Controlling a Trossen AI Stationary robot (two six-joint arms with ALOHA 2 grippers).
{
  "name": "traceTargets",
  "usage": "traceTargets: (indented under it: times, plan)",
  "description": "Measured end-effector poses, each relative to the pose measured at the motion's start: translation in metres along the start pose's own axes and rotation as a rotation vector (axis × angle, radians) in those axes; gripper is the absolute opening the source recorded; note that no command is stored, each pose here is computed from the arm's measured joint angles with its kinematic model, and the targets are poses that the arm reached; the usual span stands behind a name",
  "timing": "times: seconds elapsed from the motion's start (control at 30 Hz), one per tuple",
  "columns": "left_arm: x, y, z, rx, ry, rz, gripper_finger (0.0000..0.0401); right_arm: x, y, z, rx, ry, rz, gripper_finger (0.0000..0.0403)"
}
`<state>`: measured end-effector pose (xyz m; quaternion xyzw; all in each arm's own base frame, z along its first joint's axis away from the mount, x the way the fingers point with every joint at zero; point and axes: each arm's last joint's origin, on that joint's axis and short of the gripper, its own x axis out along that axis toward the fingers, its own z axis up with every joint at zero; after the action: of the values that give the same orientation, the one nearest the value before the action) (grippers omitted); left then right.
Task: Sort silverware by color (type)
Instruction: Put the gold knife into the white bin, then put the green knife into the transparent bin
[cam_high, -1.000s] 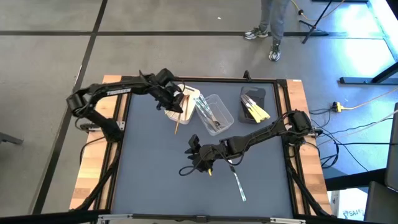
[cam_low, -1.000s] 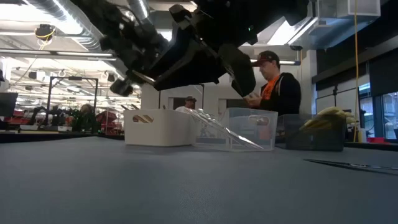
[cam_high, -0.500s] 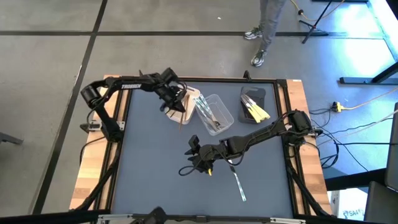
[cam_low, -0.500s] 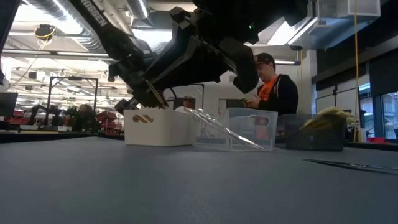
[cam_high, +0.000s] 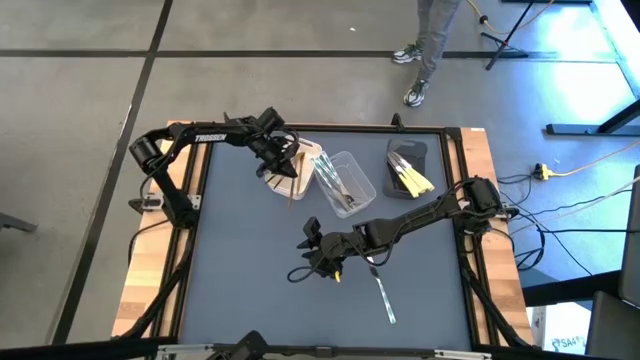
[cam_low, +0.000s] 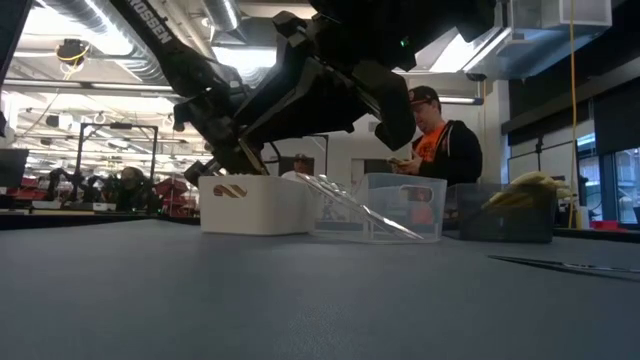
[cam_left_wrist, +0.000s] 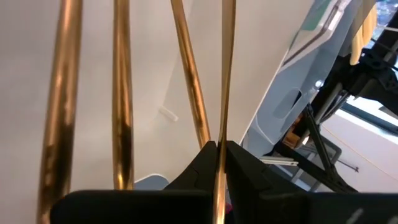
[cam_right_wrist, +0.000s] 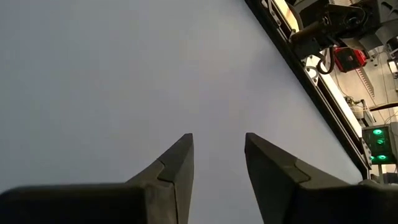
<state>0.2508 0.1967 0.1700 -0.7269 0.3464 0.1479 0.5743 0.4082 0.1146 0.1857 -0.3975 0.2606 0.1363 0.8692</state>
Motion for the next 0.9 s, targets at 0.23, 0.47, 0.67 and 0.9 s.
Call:
traceTargets:
  times: [0.23,0.47,0.67,0.9]
  plan:
    - [0.0000,0.0005,0.0007,-0.001,-0.025,0.016,0.0016,0.0000,0.0000,0.0000,0.000,0.000,0.000,0.0134]
    - [0.0000,0.0003,0.0004,-0.001,-0.015,0.010,0.0039,0.0000,0.0000,0.0000,0.000,0.000,0.000,0.0134]
    - [0.0000,0.0008,0.0012,0.000,-0.039,0.025,0.0079,0.0000,0.0001,-0.0001,-0.001,0.001,0.001,0.0134]
    - [-0.0026,-0.0021,-0.0016,0.009,-0.012,-0.002,0.0082,0.0001,-0.0002,-0.0005,-0.001,0.012,-0.011,0.0134]
